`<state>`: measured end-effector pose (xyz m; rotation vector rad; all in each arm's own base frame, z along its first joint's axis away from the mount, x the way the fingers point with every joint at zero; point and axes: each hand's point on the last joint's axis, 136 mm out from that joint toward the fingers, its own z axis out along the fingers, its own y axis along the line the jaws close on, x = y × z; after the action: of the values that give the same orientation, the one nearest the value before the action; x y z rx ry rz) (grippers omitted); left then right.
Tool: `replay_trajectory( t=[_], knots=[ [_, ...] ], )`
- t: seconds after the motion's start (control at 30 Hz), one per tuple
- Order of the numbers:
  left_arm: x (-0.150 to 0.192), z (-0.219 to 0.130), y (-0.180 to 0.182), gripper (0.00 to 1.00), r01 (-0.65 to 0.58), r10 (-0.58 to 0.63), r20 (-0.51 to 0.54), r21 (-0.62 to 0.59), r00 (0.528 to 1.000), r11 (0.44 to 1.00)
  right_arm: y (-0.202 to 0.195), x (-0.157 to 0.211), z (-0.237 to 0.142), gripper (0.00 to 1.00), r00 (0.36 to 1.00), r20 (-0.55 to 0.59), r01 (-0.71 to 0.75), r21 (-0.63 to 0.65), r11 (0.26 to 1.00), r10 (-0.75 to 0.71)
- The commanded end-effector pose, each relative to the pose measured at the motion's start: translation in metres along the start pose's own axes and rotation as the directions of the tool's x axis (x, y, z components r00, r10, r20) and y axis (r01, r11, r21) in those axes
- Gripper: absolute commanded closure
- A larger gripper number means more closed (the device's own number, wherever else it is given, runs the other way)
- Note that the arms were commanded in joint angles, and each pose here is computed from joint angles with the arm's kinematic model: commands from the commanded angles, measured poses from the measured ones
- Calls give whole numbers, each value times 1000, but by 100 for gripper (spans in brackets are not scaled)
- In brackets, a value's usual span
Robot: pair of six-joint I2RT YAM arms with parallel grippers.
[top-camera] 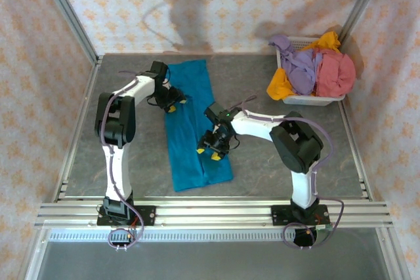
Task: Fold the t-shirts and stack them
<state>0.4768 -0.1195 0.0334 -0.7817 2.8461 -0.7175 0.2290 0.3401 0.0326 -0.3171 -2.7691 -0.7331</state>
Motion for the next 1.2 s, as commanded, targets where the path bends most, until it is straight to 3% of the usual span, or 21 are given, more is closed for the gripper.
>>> replay_trajectory(
  t=[0.0,0.23,0.43,0.8,0.97,1.17],
  knots=[
    [-6,-5,4,47,-59,58,-15,-80,998,995,11,1,21,44,999,-25,-27,-39,999,26],
    [-1,-70,-22,46,-167,170,36,-69,985,984,25,5,-24,44,996,76,53,-38,998,-50],
    [65,-117,1,46,-162,165,27,-105,986,981,-15,29,-65,44,987,100,116,128,985,-129],
    [212,-114,66,52,-134,143,41,-167,989,977,-85,57,-55,49,990,122,50,120,992,-64],
    [251,-111,109,55,-107,117,32,-237,993,966,-94,65,-55,51,990,127,48,77,996,-57],
    [281,-106,141,59,-58,66,28,-235,997,970,-96,67,-51,55,991,128,32,44,999,-38]
  ],
)
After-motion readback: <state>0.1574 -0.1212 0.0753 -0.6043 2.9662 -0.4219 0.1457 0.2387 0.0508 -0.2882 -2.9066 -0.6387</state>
